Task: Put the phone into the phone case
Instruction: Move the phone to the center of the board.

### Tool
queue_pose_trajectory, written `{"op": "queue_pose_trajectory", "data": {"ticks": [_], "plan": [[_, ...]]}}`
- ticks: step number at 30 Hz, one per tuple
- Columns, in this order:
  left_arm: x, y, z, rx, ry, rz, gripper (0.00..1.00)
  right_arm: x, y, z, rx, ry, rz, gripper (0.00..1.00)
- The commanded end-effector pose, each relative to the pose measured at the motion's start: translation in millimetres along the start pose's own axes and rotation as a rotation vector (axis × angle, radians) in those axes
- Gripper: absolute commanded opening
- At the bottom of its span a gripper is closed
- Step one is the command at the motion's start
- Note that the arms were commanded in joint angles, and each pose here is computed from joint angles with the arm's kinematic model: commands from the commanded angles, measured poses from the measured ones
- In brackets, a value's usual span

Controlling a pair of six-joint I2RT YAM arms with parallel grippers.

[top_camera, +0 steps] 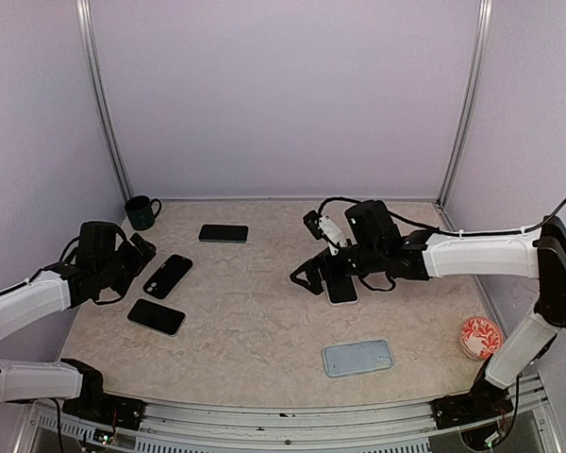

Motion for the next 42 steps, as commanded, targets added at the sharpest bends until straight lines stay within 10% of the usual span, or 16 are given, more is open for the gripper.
{"op": "queue_pose_trajectory", "data": {"ticks": [1, 16, 42], "plan": [[4, 7, 39, 0.2, 0.0, -0.064, 0.99, 2, 0, 17, 0.001, -0.067, -0.08, 0.99], [-21, 7, 101, 0.354, 0.047, -0.054, 0.99, -44, -21, 30, 0.034, 0.082, 0.032, 1.0], [-41, 39, 89, 0.2, 0.135, 0.021, 0.99, -56, -41, 28, -0.001, 0.091, 0.108, 0.99]]}}
Point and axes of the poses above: each gripper's point midway between its finger pads, its own y axis out along the fingers, its own z axis along the line the jaws close on, x = y × z, the point moved 2 cm from there along -y, back along the fingers, and after that the axes turned 3 degrees about -y, right-handed, at the moved point
